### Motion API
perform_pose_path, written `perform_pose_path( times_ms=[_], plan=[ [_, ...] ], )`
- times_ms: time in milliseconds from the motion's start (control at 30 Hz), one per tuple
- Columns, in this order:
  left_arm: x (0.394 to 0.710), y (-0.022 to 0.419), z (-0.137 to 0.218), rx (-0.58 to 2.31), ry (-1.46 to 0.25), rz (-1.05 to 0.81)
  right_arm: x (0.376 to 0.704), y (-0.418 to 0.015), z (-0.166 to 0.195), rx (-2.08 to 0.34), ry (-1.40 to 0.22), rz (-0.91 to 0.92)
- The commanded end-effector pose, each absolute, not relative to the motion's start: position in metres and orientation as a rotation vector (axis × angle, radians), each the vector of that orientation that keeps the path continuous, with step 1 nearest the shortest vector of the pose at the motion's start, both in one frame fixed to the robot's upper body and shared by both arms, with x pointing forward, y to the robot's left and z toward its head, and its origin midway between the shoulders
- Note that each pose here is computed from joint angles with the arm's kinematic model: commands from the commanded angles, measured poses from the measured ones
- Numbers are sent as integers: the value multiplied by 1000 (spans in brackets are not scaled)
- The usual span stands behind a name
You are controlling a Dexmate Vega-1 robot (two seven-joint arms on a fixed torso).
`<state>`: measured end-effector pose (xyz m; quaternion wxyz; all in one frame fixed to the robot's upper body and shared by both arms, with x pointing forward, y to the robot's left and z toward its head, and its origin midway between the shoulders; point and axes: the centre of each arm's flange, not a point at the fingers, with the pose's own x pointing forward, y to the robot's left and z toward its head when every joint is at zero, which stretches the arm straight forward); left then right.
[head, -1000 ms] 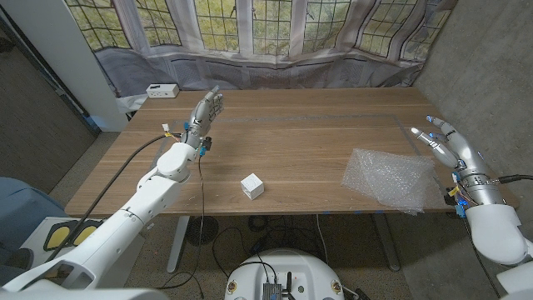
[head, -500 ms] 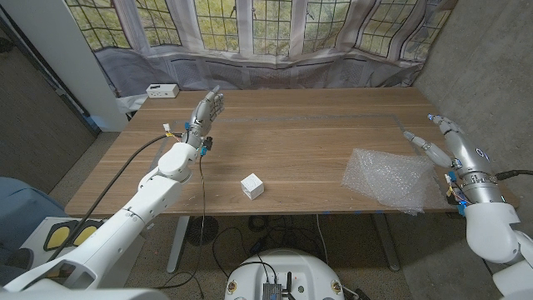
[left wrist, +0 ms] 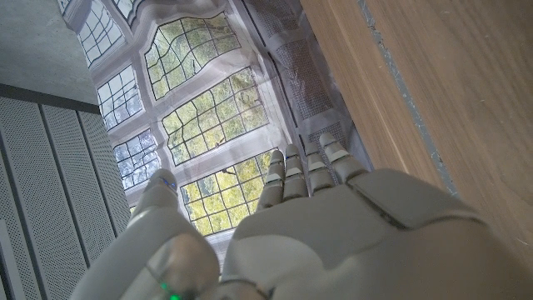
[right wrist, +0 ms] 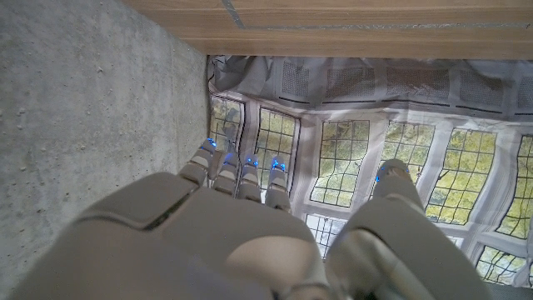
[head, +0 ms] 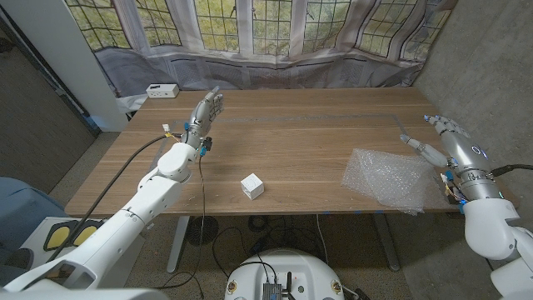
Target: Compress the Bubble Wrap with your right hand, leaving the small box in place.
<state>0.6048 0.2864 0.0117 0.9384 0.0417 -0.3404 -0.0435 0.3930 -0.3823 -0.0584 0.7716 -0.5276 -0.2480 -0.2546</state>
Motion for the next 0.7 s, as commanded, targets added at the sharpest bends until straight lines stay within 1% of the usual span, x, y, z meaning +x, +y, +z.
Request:
perform_pose_path(
  times_ms=[33,233,500,700],
  plan=[
    [603,289,8,75,-690,-84,397,-366,-54,-1258,-476,-542],
    [603,291,8,72,-692,-83,401,-360,-50,-1323,-418,-520],
    [603,291,7,75,-682,-83,404,-359,-50,-1348,-352,-514],
    [604,291,8,74,-689,-78,408,-358,-50,-1348,-298,-472]
  ],
)
